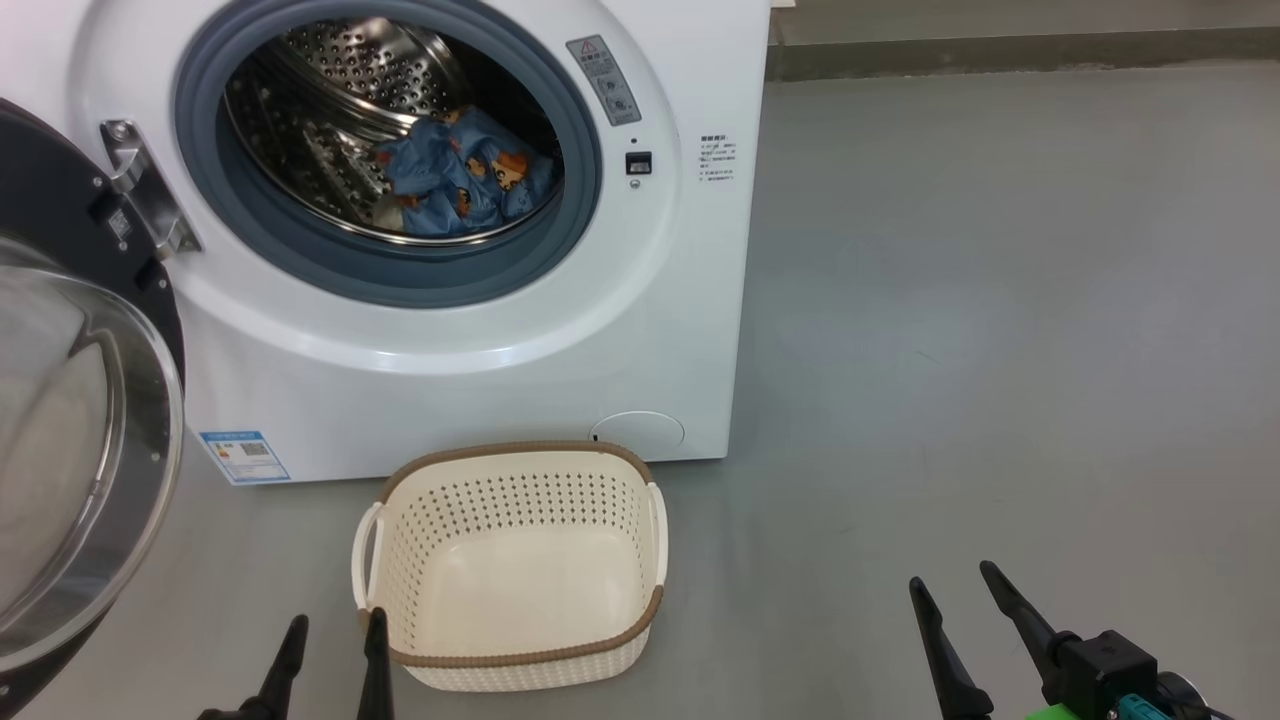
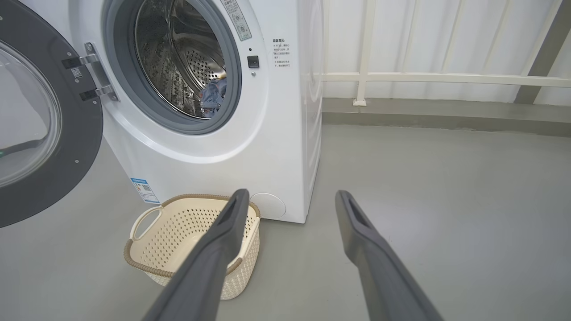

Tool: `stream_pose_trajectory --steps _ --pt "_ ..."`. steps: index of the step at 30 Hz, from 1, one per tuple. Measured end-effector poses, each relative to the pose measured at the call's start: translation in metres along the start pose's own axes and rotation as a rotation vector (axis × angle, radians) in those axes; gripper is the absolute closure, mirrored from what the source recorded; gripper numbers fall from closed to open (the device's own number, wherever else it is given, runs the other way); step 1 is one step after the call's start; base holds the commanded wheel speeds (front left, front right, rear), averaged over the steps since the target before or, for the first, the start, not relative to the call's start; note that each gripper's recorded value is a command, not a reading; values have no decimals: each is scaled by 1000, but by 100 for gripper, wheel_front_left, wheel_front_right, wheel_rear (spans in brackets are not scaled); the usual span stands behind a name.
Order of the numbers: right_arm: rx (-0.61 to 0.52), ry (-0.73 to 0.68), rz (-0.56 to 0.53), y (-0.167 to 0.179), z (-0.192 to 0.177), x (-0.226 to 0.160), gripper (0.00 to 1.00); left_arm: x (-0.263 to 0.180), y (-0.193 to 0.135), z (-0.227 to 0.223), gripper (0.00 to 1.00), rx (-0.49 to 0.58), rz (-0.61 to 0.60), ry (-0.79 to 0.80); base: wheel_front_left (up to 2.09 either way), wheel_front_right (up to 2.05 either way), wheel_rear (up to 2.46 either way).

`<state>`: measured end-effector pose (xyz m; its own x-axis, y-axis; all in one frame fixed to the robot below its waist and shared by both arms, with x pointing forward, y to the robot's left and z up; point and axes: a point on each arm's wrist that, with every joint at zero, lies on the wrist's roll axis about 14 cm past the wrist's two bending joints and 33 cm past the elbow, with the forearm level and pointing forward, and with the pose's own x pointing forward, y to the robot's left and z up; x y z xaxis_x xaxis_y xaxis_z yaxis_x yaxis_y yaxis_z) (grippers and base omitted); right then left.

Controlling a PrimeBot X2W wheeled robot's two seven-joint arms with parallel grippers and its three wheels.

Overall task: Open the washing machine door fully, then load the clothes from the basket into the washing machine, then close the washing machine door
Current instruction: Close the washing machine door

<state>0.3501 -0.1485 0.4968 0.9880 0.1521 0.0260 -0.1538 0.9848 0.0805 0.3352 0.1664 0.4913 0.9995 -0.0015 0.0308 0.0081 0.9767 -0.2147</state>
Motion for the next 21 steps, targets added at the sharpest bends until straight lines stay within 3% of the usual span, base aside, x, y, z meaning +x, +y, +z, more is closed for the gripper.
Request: stream_pose_trajectory --steps 21 --pt "0 0 -1 0 0 -2 0 -1 -2 3 0 6 -5 -11 0 0 0"
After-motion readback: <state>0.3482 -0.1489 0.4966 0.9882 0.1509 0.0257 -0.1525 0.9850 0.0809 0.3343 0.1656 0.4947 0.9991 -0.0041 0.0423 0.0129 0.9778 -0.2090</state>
